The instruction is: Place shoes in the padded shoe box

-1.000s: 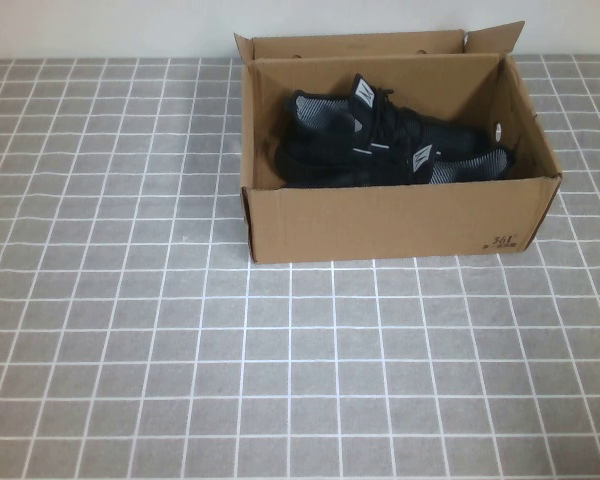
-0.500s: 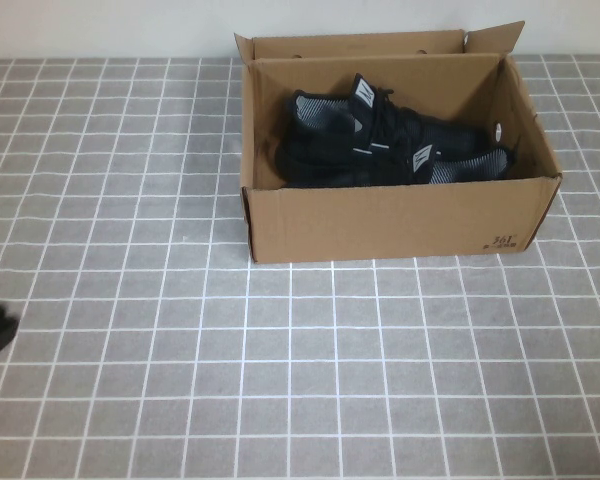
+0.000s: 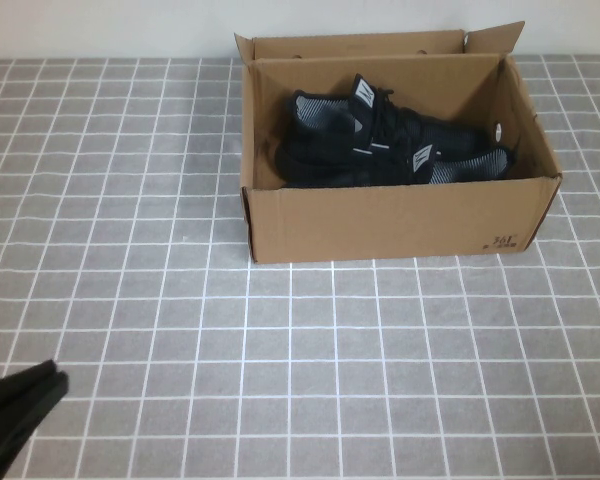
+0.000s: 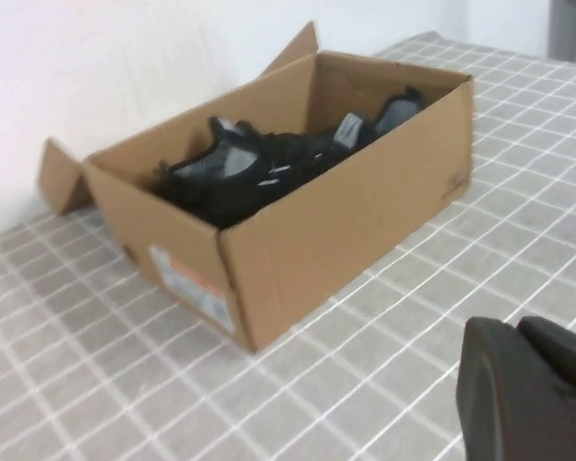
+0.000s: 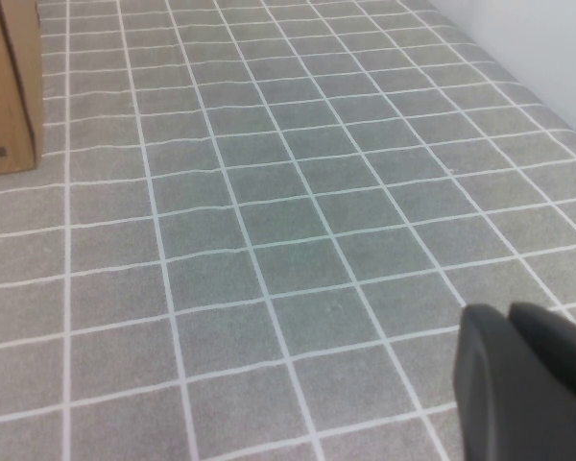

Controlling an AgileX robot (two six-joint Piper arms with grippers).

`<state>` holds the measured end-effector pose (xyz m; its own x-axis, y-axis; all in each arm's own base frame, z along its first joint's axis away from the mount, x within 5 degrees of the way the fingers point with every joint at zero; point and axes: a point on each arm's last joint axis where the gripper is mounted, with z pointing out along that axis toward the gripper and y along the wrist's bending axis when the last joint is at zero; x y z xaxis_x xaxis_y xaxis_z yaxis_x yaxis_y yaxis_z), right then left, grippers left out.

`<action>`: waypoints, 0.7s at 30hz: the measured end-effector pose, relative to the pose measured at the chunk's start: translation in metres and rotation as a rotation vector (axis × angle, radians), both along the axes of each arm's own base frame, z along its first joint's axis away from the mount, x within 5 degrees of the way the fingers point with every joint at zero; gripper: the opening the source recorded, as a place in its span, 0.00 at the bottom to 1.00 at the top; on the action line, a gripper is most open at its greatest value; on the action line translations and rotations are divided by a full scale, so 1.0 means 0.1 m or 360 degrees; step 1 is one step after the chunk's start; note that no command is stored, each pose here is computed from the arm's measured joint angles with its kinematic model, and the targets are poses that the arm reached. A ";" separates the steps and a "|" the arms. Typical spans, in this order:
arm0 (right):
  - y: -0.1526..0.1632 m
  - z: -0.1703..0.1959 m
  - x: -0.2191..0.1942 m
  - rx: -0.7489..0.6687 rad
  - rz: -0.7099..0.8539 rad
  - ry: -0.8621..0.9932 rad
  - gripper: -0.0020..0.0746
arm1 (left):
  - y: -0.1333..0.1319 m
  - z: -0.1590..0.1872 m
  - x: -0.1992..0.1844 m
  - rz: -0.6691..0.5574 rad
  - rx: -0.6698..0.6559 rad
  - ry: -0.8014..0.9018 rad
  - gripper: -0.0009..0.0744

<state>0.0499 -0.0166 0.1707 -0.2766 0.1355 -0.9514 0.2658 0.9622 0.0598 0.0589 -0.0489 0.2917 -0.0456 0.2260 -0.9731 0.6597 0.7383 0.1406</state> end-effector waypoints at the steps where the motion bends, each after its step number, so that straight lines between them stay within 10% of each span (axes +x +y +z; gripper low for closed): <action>1: 0.00 0.00 0.00 0.0000 0.0000 0.0000 0.02 | 0.03 -0.03 -0.02 0.0018 -0.0009 -0.0005 0.01; 21: 0.00 0.00 0.00 0.0000 0.0000 0.0001 0.02 | 0.42 -0.82 -0.09 0.0843 -0.0071 -0.0019 0.01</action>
<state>0.0499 -0.0167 0.1707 -0.2774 0.1357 -0.9511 0.2661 0.9621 0.0597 0.0498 -0.0073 0.2099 -0.1311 0.1334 -0.9824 0.1934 0.9753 0.1066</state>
